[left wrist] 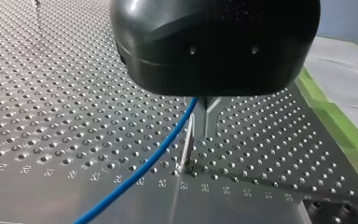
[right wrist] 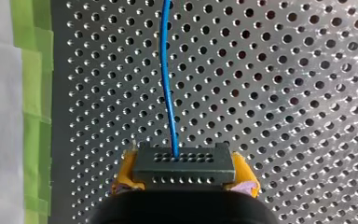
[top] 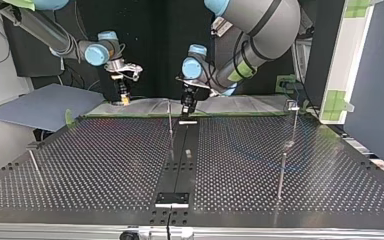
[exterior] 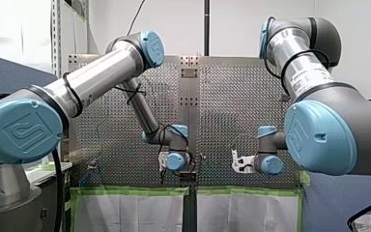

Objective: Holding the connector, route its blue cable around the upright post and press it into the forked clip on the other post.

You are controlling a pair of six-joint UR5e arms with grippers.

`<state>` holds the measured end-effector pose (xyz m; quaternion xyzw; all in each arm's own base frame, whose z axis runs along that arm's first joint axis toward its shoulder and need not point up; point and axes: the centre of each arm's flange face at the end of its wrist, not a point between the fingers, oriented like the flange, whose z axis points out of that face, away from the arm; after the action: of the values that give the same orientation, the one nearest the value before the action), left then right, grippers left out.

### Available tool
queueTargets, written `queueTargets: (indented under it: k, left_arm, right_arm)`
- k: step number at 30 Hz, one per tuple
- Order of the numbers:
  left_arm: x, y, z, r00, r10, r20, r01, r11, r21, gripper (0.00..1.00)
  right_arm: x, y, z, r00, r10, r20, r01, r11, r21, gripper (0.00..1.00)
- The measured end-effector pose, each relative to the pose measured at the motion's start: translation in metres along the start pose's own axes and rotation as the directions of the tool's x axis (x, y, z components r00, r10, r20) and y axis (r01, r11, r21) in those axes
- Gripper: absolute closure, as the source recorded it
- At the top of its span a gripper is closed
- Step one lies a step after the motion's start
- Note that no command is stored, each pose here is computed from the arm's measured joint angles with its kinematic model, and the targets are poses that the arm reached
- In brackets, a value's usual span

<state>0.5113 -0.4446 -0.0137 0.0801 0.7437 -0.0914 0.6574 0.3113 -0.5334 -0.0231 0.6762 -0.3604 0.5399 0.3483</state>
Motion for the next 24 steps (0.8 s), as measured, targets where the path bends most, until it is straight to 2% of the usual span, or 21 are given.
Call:
queueTargets:
  k: [5,8,13,19,24]
  left_arm:
    - [-0.006,-0.003,0.009,0.9999,-0.004,0.013,0.004,1.0,0.002,0.99]
    - [-0.001,-0.004,0.014,1.0,0.004,0.002,-0.004,1.0,0.0,0.99]
    - [0.006,-0.006,0.025,0.9998,0.012,-0.013,-0.012,0.9999,-0.002,0.99]
    - [-0.006,-0.007,0.039,0.9999,0.009,-0.004,-0.009,0.9999,-0.006,0.99]
    - [-0.014,-0.006,0.046,1.0,0.008,-0.002,-0.008,0.9999,-0.011,0.99]
  right_arm:
    - [0.004,0.003,0.004,0.9999,-0.012,-0.011,0.012,0.9999,-0.008,1.0]
    - [0.006,0.005,0.008,0.9997,-0.018,-0.017,0.017,0.9997,-0.014,1.0]
    - [0.01,0.012,0.013,0.9993,-0.028,-0.025,0.027,0.9987,-0.042,1.0]
    - [0.016,0.022,0.019,0.9988,-0.033,-0.035,0.03,0.9972,-0.069,1.0]
    - [0.017,0.027,0.021,0.9986,-0.039,-0.035,0.036,0.9963,-0.078,1.0]
